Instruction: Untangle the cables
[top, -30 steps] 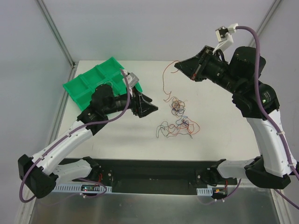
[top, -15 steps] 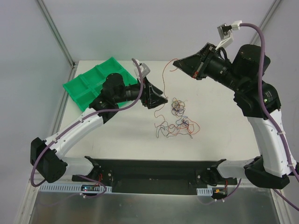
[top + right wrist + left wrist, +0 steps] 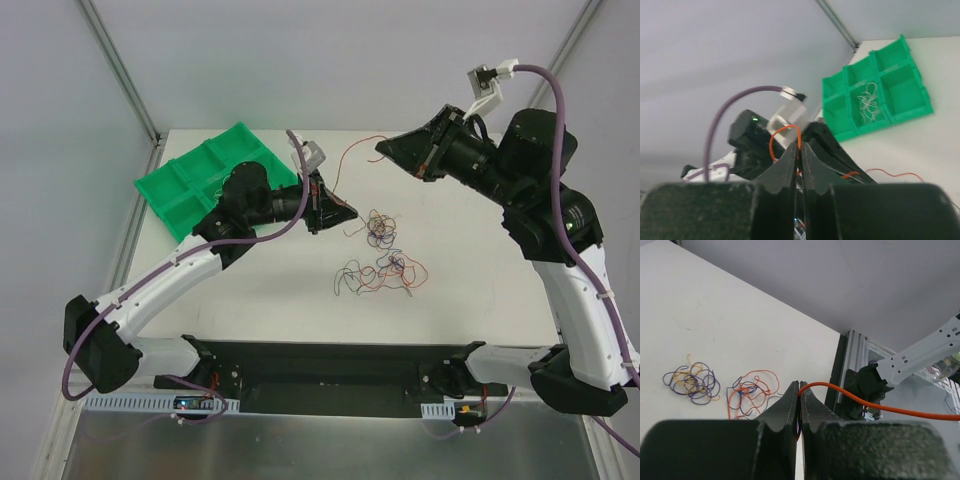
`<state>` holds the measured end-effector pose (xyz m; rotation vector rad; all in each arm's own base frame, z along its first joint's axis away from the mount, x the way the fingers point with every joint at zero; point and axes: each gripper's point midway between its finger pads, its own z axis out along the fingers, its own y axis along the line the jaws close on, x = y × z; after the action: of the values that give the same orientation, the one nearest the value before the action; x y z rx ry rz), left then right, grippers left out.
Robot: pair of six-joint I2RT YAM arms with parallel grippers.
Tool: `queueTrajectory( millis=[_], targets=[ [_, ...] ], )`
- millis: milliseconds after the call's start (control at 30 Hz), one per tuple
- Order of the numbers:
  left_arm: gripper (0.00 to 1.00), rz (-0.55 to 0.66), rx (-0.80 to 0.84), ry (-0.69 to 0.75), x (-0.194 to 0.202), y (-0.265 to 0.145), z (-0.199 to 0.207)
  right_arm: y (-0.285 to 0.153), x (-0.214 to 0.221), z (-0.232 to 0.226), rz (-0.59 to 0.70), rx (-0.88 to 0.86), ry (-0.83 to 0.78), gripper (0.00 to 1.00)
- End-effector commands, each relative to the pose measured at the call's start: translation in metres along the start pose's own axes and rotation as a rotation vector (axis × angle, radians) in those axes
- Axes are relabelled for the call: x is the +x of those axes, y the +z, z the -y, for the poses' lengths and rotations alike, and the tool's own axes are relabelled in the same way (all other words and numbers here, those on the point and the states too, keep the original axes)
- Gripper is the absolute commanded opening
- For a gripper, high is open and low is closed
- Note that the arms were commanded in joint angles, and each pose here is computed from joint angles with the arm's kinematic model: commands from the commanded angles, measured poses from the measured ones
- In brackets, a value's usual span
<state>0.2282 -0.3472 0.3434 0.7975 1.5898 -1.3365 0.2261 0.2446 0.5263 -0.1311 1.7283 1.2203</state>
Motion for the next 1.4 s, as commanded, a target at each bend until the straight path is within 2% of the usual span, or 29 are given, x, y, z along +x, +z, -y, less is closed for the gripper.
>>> queueTrajectory(
  millis=[0, 33, 100, 167, 233, 367, 467, 633, 933, 1167, 1367],
  targets=[
    [0.00, 0.096, -0.159, -0.051, -0.026, -0.028, -0.014, -0.015, 0.010, 0.044, 0.012, 0.186, -0.070, 0.25],
    [0.00, 0.102, -0.220, -0.080, -0.026, -0.037, -0.024, -0.017, 0.018, 0.059, -0.017, 0.244, -0.075, 0.41],
    [0.00, 0.099, -0.360, -0.134, -0.022, -0.058, -0.048, -0.022, 0.037, 0.085, -0.079, 0.333, -0.092, 0.58],
    [0.00, 0.112, -0.503, -0.165, -0.021, -0.082, -0.068, -0.028, 0.053, 0.103, -0.134, 0.394, -0.098, 0.69],
    [0.00, 0.155, -0.680, -0.200, -0.023, -0.112, -0.091, -0.034, 0.068, 0.119, -0.179, 0.446, -0.091, 0.73],
    [0.00, 0.252, -1.038, -0.276, -0.017, -0.184, -0.135, -0.046, 0.093, 0.145, -0.245, 0.517, -0.052, 0.74],
    [0.00, 0.304, -1.167, -0.349, -0.012, -0.220, -0.158, -0.052, 0.100, 0.151, -0.257, 0.524, -0.014, 0.73],
    [0.00, 0.396, -1.338, -0.560, 0.000, -0.274, -0.195, -0.058, 0.101, 0.157, -0.264, 0.531, 0.031, 0.72],
    [0.00, 0.384, -1.458, -0.757, 0.031, -0.296, -0.237, -0.072, 0.104, 0.161, -0.263, 0.561, 0.049, 0.72],
    [0.00, 0.344, -1.538, -0.798, 0.050, -0.311, -0.260, -0.083, 0.104, 0.167, -0.256, 0.595, 0.050, 0.71],
    [0.00, 0.324, -1.497, -0.924, 0.068, -0.304, -0.274, -0.086, 0.097, 0.172, -0.244, 0.613, 0.044, 0.72]
  ],
)
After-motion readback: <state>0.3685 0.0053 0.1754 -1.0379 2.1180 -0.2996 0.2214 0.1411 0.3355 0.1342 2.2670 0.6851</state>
